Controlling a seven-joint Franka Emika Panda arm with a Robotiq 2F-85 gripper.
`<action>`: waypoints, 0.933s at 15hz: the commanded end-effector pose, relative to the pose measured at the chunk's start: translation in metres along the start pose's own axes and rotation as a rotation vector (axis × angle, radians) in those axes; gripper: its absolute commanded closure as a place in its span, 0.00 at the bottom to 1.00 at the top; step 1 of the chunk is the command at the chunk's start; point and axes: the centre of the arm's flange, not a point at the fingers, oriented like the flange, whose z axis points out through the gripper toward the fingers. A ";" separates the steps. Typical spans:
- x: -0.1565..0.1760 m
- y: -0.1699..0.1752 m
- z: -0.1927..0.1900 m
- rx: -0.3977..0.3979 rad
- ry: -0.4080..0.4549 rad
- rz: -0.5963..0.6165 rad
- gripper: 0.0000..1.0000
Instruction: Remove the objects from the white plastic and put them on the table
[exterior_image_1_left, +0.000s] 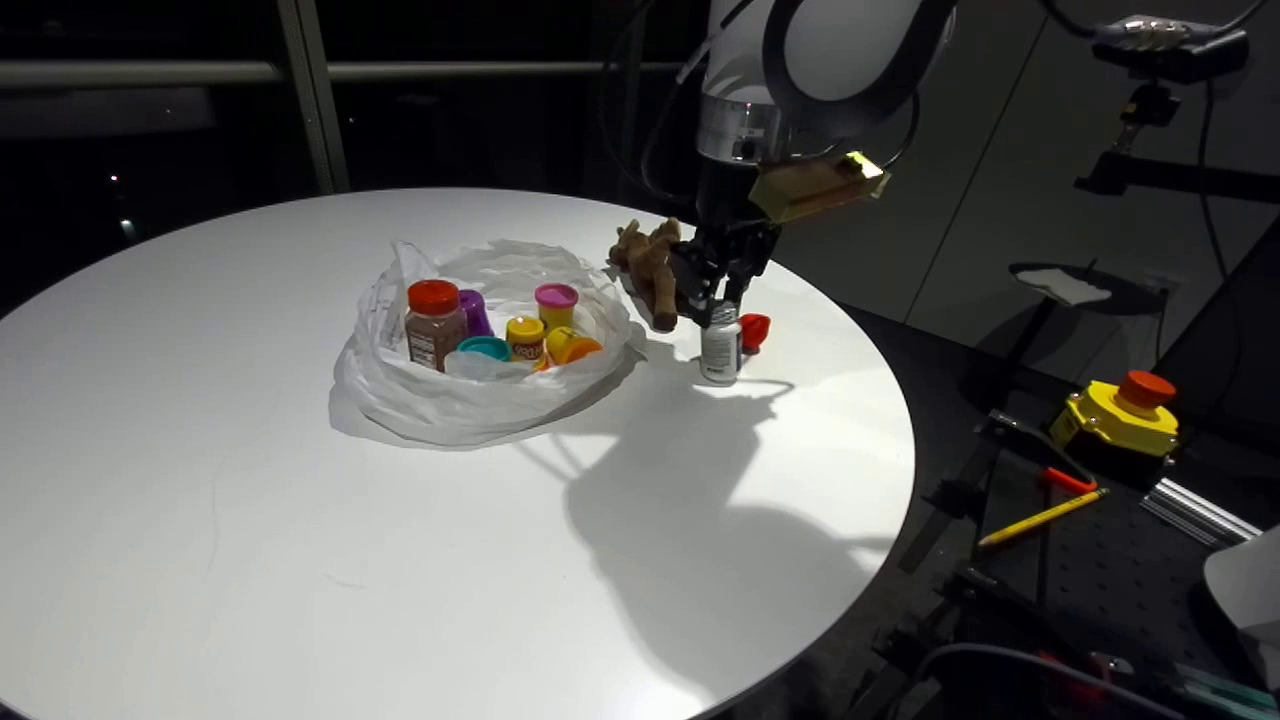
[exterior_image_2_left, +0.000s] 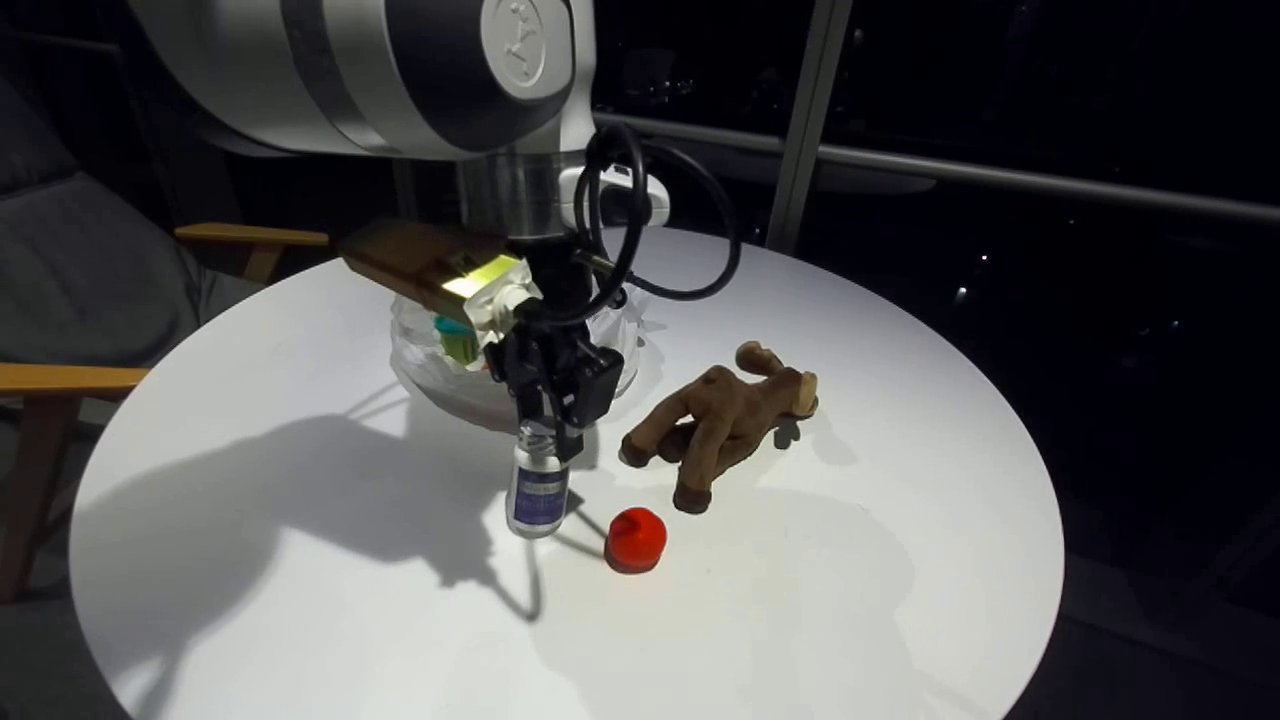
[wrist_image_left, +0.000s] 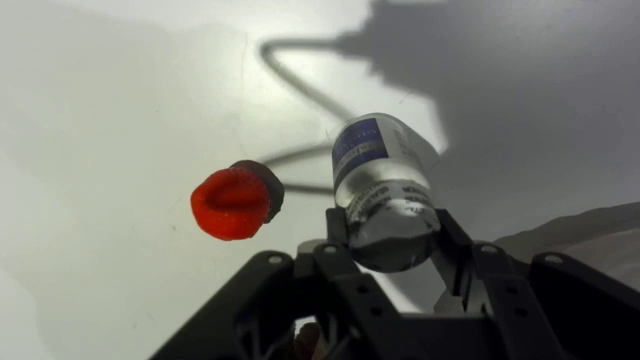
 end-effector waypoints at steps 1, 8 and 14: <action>0.000 -0.003 0.006 0.015 0.053 -0.035 0.34; 0.005 -0.060 -0.060 0.039 0.165 -0.125 0.00; 0.049 -0.126 -0.070 0.143 0.152 -0.101 0.00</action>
